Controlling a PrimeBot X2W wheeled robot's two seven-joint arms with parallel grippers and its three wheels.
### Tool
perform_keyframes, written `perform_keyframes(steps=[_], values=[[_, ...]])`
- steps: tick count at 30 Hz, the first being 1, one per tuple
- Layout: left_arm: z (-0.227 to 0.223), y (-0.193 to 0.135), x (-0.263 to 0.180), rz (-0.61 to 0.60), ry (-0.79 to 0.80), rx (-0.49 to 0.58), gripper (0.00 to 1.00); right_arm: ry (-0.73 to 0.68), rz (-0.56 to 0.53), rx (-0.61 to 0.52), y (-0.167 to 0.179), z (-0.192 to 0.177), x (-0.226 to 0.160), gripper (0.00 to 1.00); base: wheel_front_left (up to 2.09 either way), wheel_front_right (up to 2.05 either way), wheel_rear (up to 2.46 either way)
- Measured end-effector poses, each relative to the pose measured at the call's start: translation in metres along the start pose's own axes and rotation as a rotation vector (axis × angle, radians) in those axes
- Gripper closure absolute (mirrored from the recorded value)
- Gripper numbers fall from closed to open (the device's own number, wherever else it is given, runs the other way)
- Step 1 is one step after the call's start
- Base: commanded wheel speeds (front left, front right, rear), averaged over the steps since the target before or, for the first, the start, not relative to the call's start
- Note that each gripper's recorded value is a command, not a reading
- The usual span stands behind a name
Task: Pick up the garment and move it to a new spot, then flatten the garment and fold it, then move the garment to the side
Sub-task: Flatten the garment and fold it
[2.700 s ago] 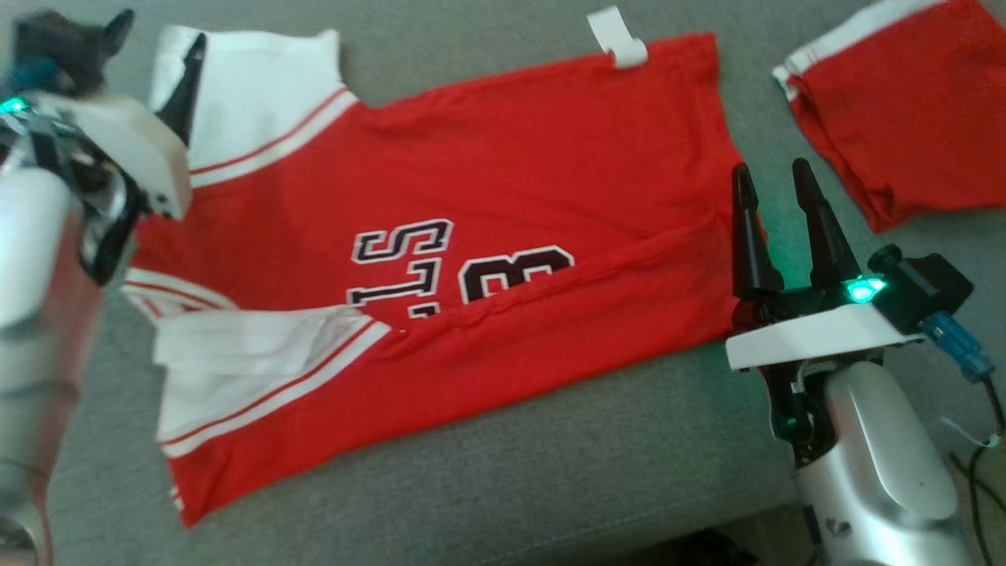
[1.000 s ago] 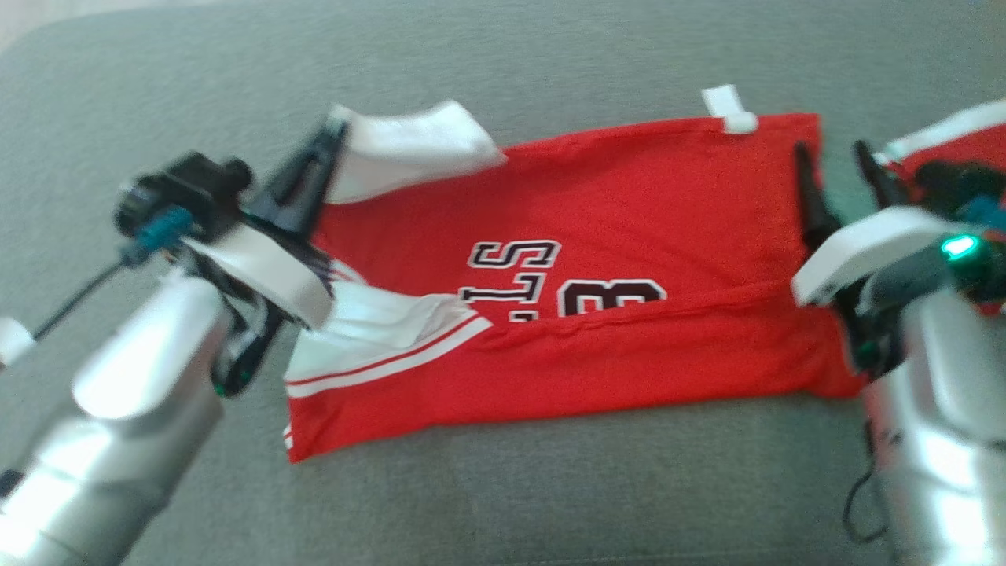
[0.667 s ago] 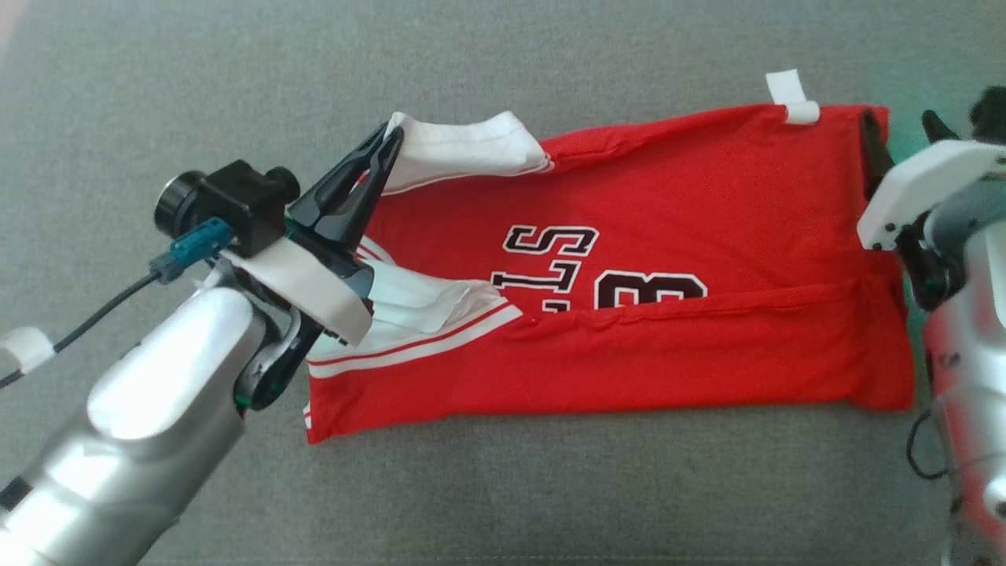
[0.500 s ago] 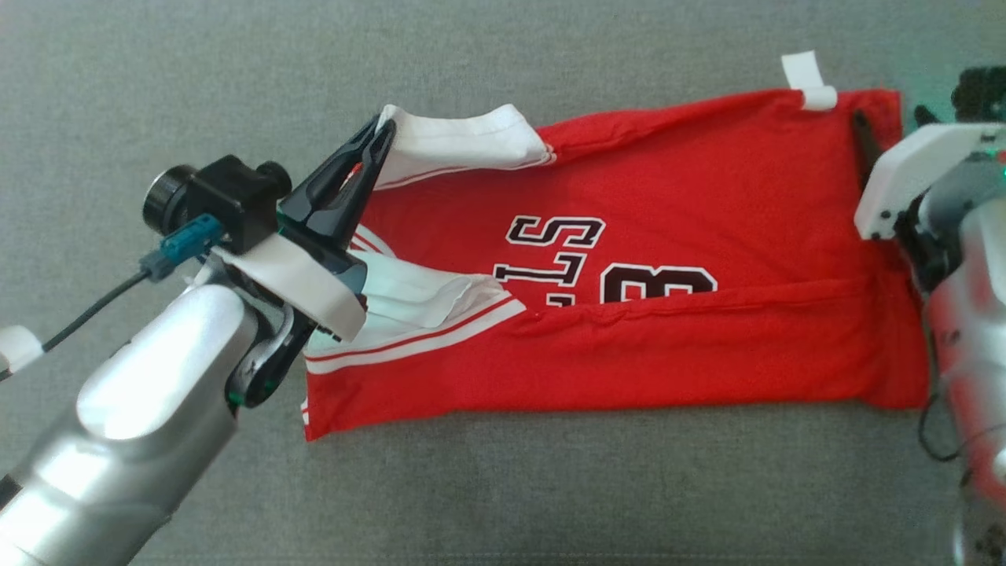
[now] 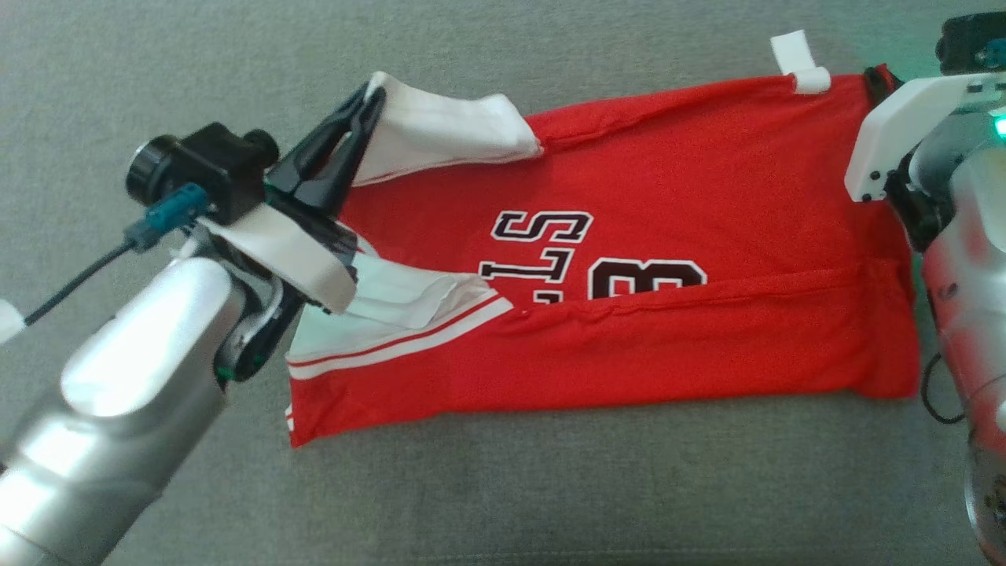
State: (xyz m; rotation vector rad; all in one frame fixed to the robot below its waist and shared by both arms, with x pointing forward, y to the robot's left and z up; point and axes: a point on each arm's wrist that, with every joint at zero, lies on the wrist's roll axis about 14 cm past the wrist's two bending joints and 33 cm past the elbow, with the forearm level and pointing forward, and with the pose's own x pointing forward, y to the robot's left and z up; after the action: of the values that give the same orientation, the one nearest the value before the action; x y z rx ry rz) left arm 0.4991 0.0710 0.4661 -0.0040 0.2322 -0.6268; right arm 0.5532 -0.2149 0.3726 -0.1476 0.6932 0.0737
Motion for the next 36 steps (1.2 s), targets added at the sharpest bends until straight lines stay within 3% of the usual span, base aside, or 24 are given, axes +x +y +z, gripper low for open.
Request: perform_keyframes(steps=[6, 17, 26, 36], values=[[0.013, 0.016, 0.005, 0.037, -0.019, 0.035, 1.0, -0.118, -0.002, 0.06, -0.008, 0.023, -0.017, 1.0, 0.0, 0.0, 0.0], [0.078, 0.068, 0.052, 0.128, -0.104, 0.196, 1.0, -0.407, -0.007, 0.17, -0.039, 0.109, -0.043, 1.0, 0.0, 0.0, 0.0], [0.119, 0.086, 0.075, 0.196, -0.227, 0.286, 1.0, -0.458, 0.015, 0.22, -0.038, 0.115, -0.04, 1.0, 0.0, 0.0, 0.0], [0.098, 0.081, 0.062, 0.188, -0.173, 0.24, 1.0, -0.438, 0.041, 0.231, -0.031, 0.115, -0.042, 1.0, 0.0, 0.0, 0.0]])
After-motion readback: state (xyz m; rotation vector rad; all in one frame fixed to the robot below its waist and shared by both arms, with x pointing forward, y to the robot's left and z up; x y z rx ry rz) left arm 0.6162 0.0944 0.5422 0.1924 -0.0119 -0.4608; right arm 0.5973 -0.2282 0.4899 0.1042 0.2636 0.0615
